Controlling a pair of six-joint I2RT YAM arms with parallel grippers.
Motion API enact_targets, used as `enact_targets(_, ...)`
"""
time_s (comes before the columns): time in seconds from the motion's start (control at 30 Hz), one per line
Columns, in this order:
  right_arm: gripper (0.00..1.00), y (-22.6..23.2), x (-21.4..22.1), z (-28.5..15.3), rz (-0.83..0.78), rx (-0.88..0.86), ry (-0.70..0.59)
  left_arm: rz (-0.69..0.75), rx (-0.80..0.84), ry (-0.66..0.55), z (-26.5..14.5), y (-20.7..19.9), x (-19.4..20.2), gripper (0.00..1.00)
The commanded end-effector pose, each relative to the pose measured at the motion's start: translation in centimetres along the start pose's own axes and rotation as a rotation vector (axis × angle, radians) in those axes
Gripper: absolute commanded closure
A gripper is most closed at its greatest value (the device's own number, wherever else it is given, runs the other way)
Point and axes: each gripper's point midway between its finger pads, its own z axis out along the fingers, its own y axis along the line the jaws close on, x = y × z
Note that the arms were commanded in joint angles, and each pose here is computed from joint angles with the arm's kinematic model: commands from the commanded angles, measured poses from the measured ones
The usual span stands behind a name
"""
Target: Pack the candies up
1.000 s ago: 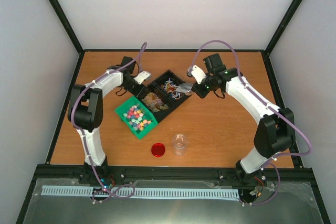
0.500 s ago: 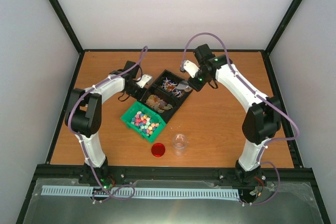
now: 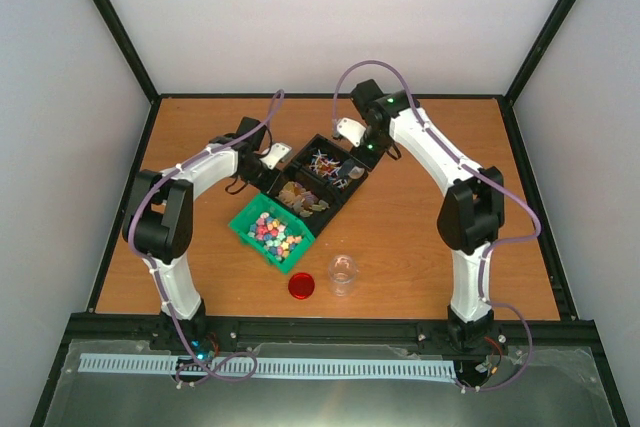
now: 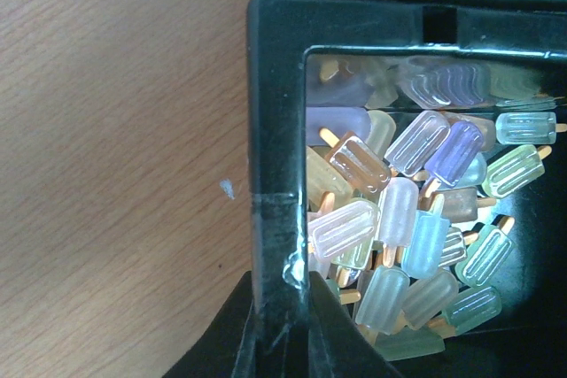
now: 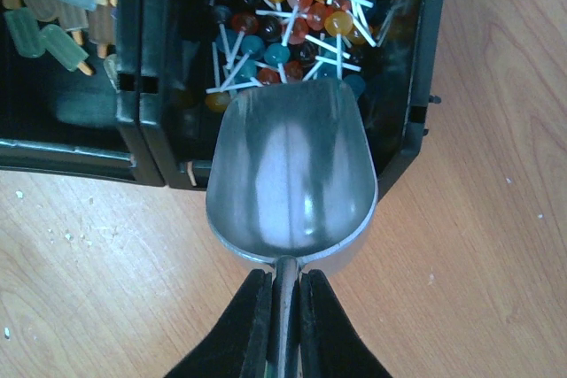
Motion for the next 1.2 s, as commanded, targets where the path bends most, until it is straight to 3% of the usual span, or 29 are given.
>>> enact_targets(0.0, 0.97, -0.2, 0.8, 0.4, -0.006, 0.04, 0.099, 0.09, -0.042, -0.086, -1.6, 0.0, -2.4, 0.99)
enact_targets(0.47, 0.97, 0.1, 1.0, 5.2, -0.004, 0.008, 0.186, 0.112, -0.044, -0.095, -1.3, -0.2, -2.4, 0.99)
enact_targets(0.97, 0.97, 0.9, 1.1, 10.1, 0.102, -0.095, 0.069, 0.256, 0.0, -0.086, -0.8, -0.9, -2.3, 0.99)
enact_targets(1.17, 0.97, 1.8, 1.3, 11.0, 0.105, -0.101, -0.038, 0.287, 0.032, -0.086, -0.6, -1.3, -2.5, 0.99)
